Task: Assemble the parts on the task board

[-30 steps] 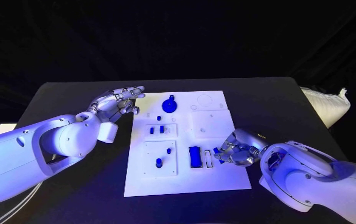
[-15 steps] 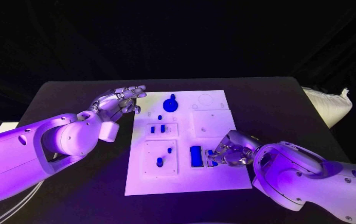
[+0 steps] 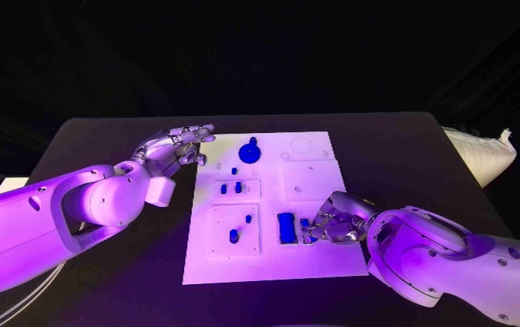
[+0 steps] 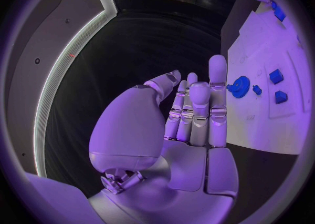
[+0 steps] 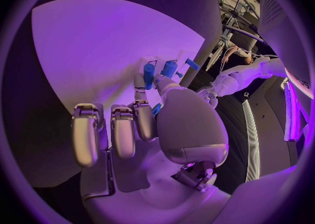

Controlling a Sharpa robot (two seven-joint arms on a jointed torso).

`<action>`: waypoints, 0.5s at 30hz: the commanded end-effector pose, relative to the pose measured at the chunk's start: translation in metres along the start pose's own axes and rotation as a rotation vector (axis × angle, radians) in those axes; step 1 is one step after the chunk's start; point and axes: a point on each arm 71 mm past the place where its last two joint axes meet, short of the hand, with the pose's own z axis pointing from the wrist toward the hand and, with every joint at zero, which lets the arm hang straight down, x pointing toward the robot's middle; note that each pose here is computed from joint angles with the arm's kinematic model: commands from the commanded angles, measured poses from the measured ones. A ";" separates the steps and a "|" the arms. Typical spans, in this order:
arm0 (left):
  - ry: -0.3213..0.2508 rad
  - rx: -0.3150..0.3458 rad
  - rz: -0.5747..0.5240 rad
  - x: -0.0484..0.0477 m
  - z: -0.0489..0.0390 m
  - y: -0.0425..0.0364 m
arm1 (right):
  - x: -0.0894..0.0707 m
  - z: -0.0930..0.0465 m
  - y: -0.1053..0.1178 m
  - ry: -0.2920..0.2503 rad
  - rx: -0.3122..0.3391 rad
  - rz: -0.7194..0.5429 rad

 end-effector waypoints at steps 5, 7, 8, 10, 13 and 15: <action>0.024 0.004 -0.003 0.0029 0.0000 -0.0003 | 0.004 0.001 0.002 0.021 -0.014 -0.037; 0.024 0.003 -0.003 0.0030 0.0000 -0.0003 | 0.004 0.001 0.003 0.021 -0.016 -0.038; 0.024 0.003 -0.003 0.0030 0.0000 -0.0003 | 0.005 0.001 0.003 0.020 -0.017 -0.039; 0.024 0.003 -0.003 0.0030 0.0000 -0.0003 | 0.005 0.001 0.004 0.020 -0.019 -0.041; 0.024 0.003 -0.003 0.0029 -0.0001 -0.0003 | 0.005 0.001 0.005 0.018 -0.024 -0.043; 0.025 0.002 -0.003 0.0028 -0.0001 -0.0003 | 0.005 0.001 0.005 0.014 -0.028 -0.045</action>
